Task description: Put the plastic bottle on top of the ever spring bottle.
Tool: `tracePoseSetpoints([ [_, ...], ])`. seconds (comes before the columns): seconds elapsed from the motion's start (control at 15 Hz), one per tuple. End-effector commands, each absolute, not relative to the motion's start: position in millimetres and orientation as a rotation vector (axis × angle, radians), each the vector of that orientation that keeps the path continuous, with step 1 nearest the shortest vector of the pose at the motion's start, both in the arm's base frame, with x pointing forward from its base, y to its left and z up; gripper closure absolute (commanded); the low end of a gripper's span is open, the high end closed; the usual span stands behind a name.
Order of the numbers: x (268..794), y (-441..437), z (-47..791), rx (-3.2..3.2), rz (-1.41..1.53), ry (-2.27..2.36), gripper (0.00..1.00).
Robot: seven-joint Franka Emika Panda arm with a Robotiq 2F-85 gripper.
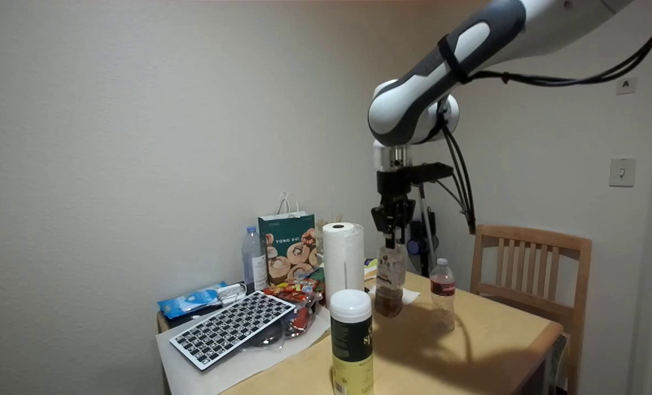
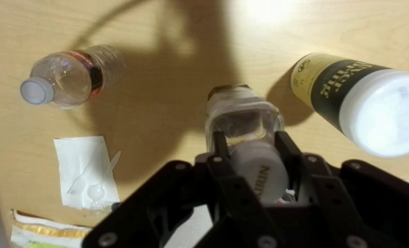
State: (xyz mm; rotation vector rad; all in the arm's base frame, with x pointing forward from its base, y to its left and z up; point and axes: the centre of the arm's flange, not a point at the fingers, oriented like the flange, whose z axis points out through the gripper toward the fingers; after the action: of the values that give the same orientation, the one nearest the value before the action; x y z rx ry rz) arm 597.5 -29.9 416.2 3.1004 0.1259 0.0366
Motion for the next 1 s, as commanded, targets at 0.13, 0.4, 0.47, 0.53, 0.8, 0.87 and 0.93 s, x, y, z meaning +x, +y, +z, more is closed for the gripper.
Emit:
tracePoseSetpoints([
  [0.13, 587.8, -24.9, 450.2, 3.095, 0.095, 0.136, 0.62],
  [0.4, 585.0, -25.5, 446.6, 3.096, 0.082, 0.134, 0.62],
  [0.47, 584.8, -25.5, 446.2, 3.096, 0.081, 0.134, 0.87],
  [0.53, 584.4, -19.7, 460.1, 3.104, 0.107, 0.165, 0.87],
  [0.8, 582.3, 17.9, 511.3, 3.090, 0.134, 0.296, 0.87],
  [0.87, 582.1, 29.0, 520.2, 3.083, 0.118, 0.323, 0.87],
  [0.93, 581.2, 41.3, 530.5, 3.081, 0.088, 0.354, 0.87],
])
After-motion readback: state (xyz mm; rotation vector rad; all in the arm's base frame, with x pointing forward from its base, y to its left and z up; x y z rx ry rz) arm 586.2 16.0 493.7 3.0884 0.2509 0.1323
